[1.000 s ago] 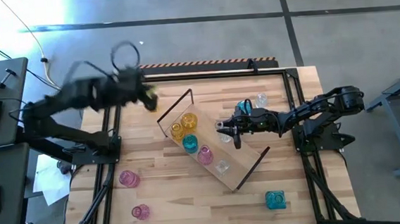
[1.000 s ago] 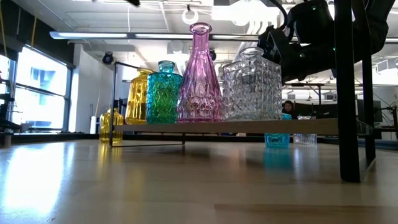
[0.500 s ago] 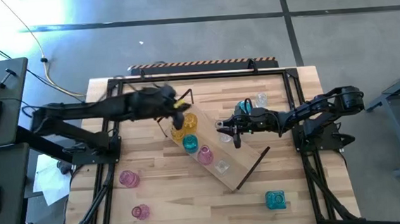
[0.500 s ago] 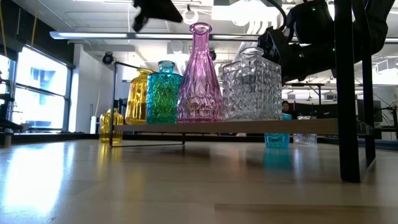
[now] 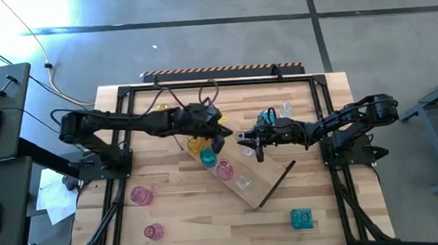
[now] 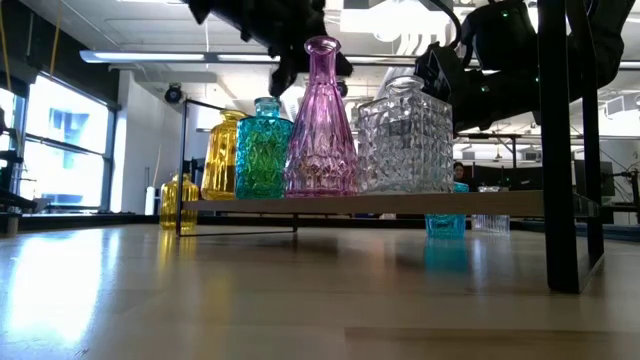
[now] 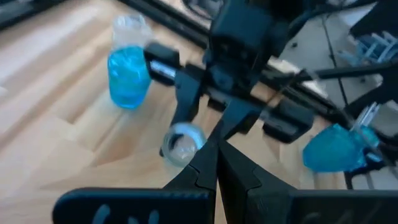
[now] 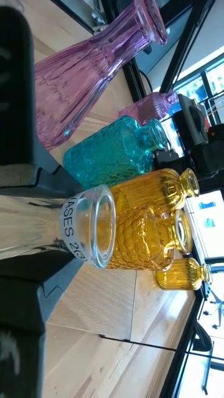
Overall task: Sort vases onto shelf
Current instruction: Put the left crystal vase on the shelf
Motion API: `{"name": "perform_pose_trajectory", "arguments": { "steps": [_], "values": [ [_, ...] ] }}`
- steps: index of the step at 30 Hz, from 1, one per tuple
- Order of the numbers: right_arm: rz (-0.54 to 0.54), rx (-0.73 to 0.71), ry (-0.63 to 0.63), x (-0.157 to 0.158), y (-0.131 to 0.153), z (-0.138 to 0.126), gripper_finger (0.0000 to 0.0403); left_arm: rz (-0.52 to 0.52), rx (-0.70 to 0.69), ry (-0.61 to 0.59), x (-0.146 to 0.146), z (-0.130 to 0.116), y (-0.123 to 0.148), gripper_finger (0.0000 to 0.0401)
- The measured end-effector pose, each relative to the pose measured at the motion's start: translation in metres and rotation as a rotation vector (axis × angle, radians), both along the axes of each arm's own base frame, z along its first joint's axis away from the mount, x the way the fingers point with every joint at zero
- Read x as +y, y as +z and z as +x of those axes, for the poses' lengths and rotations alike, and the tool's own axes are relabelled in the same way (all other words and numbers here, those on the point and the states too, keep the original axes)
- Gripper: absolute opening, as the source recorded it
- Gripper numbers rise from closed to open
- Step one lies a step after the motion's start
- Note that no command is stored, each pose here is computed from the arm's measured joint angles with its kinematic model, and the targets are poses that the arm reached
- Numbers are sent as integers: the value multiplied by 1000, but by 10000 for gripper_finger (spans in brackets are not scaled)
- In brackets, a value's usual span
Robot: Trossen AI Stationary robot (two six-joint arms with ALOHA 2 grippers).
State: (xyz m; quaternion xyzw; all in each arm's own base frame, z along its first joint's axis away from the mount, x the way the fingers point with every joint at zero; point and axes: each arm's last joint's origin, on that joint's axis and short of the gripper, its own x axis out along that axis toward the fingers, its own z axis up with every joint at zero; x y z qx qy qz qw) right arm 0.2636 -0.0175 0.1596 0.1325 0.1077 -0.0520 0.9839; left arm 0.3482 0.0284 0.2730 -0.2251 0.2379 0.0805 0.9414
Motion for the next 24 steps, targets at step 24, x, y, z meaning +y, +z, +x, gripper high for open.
{"name": "perform_pose_trajectory", "arguments": {
  "steps": [24],
  "values": [
    [-4,-8,26,1,1,0,81,16,142,-144,3,52,-25,0]
  ]
}}
